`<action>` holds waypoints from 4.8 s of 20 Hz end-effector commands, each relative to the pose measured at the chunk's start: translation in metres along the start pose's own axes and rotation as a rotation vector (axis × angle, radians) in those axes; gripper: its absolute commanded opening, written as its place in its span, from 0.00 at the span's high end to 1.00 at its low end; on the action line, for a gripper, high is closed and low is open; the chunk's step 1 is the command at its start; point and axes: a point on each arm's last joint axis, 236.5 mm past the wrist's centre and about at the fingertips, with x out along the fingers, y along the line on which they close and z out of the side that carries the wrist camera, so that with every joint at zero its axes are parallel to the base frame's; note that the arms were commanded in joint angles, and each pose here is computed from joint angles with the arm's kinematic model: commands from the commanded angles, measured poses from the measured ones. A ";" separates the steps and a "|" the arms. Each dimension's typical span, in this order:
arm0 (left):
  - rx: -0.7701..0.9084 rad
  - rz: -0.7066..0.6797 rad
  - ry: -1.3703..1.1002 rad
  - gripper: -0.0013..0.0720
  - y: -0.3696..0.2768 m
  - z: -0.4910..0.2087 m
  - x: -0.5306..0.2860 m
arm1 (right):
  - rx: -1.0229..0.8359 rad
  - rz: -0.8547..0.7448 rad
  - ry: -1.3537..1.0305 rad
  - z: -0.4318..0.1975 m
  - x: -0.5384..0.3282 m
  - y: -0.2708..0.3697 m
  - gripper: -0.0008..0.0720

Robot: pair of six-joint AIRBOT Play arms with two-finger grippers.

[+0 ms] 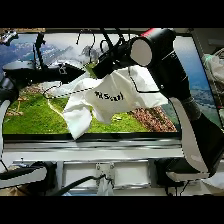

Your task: Fold the clothes and pants, and hang the long-sleeved shirts on hangers.

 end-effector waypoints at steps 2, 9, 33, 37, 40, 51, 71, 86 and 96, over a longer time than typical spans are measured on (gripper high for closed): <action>-0.001 0.008 -0.007 0.97 0.003 0.004 -0.001 | 0.012 0.022 -0.026 0.006 -0.001 0.006 0.95; 0.093 -0.016 -0.036 0.97 -0.022 0.038 -0.013 | -0.013 -0.156 -0.039 0.009 -0.004 -0.044 0.95; -0.001 0.014 -0.038 0.97 0.025 0.029 -0.032 | -0.157 0.008 -0.125 0.032 0.008 0.058 0.95; -0.063 -0.057 0.007 0.97 0.031 0.006 -0.025 | -0.178 0.028 -0.152 0.037 0.006 0.075 0.95; -0.107 -0.146 0.050 0.97 0.025 -0.014 -0.021 | -0.182 0.010 -0.151 0.037 0.007 0.070 0.95; -0.060 -0.144 0.050 0.97 0.039 -0.025 -0.017 | -0.148 0.032 -0.111 0.026 0.023 0.075 0.95; 0.028 -0.195 0.053 0.97 0.022 -0.004 -0.021 | -0.149 0.007 -0.115 0.027 0.023 0.068 0.95; 0.071 -0.217 0.065 0.97 0.012 -0.006 -0.005 | -0.148 0.016 -0.161 0.038 0.022 0.071 0.95; 0.083 -0.175 0.050 0.97 0.022 -0.002 -0.003 | -0.145 0.034 -0.090 0.012 0.048 0.075 0.95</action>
